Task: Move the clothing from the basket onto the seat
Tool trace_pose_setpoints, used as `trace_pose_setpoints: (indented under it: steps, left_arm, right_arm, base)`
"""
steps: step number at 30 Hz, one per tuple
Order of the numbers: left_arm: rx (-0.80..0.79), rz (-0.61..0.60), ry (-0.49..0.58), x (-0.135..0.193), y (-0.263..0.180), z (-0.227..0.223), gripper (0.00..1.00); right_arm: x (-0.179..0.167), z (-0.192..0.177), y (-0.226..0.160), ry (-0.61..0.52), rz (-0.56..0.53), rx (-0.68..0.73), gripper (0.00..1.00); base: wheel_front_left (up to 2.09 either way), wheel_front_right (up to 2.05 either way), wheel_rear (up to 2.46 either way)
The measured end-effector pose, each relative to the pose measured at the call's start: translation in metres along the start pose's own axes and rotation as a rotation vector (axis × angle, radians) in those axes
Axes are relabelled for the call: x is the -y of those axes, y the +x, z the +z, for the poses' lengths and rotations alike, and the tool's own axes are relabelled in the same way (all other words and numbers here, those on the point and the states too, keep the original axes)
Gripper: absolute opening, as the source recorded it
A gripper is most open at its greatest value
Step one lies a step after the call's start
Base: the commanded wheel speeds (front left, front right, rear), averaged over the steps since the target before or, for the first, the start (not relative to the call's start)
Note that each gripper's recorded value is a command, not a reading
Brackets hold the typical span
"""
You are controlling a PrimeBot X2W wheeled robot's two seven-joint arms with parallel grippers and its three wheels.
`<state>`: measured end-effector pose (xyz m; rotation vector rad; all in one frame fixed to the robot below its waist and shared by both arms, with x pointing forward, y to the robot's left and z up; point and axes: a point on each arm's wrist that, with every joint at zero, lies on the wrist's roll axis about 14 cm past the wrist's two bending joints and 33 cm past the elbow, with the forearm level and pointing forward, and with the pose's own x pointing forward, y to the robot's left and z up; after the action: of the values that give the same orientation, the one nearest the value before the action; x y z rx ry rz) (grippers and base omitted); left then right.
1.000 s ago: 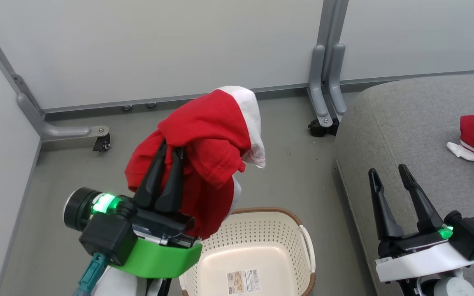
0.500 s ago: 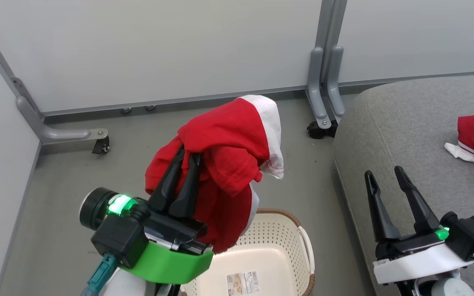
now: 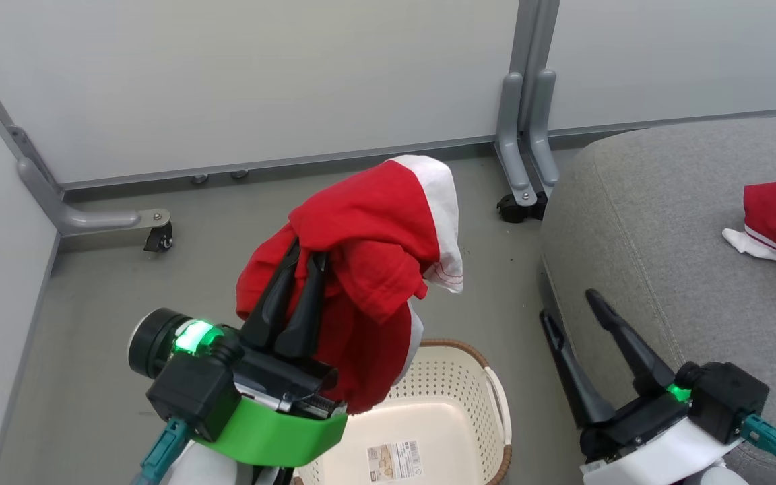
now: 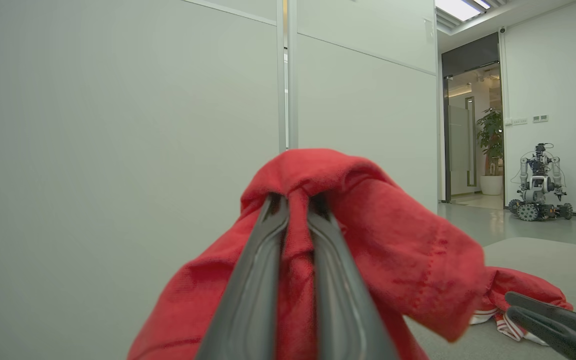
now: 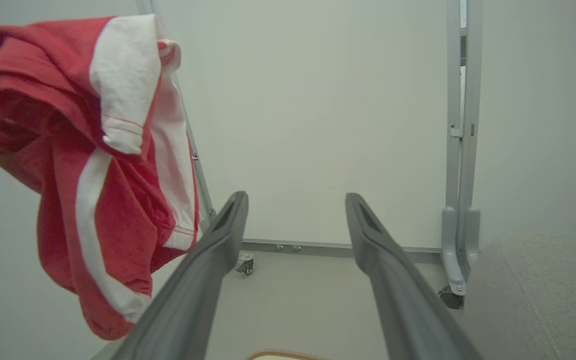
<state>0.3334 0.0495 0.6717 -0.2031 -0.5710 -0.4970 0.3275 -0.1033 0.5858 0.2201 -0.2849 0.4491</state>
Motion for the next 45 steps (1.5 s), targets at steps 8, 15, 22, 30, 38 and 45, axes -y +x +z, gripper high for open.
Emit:
trace_pose_setpoints:
  steps: [8, 15, 22, 30, 38, 45]
  left_arm:
    - [-0.013, -0.012, -0.007, 0.004, 0.001, -0.006, 0.0]
    - [-0.015, -0.021, -0.01, 0.007, 0.0, -0.006, 0.0]
    - [-0.026, -0.039, -0.019, 0.014, -0.001, -0.009, 0.0]
    - [-0.025, -0.064, -0.025, 0.023, -0.001, -0.008, 0.0]
    - [-0.033, -0.082, -0.039, 0.031, -0.003, -0.009, 0.0]
    - [-0.033, -0.085, -0.049, 0.033, -0.005, -0.008, 0.0]
  right_arm:
    - [-0.045, -0.014, -0.002, 0.016, 0.214, -0.078, 1.0]
    - [-0.071, -0.021, 0.001, 0.043, 0.319, -0.107, 1.0]
    - [-0.092, -0.023, 0.01, 0.074, 0.392, -0.105, 1.0]
    - [-0.104, -0.036, 0.019, 0.111, 0.43, -0.143, 1.0]
    - [-0.115, -0.05, 0.026, 0.064, 0.475, -0.17, 1.0]
    - [-0.123, -0.055, 0.033, 0.048, 0.495, -0.173, 1.0]
  base:
    - [0.0, 0.0, 0.0]
    - [0.0, 0.0, 0.0]
    - [0.0, 0.0, 0.0]
    - [0.0, 0.0, 0.0]
    - [0.0, 0.0, 0.0]
    - [0.0, 0.0, 0.0]
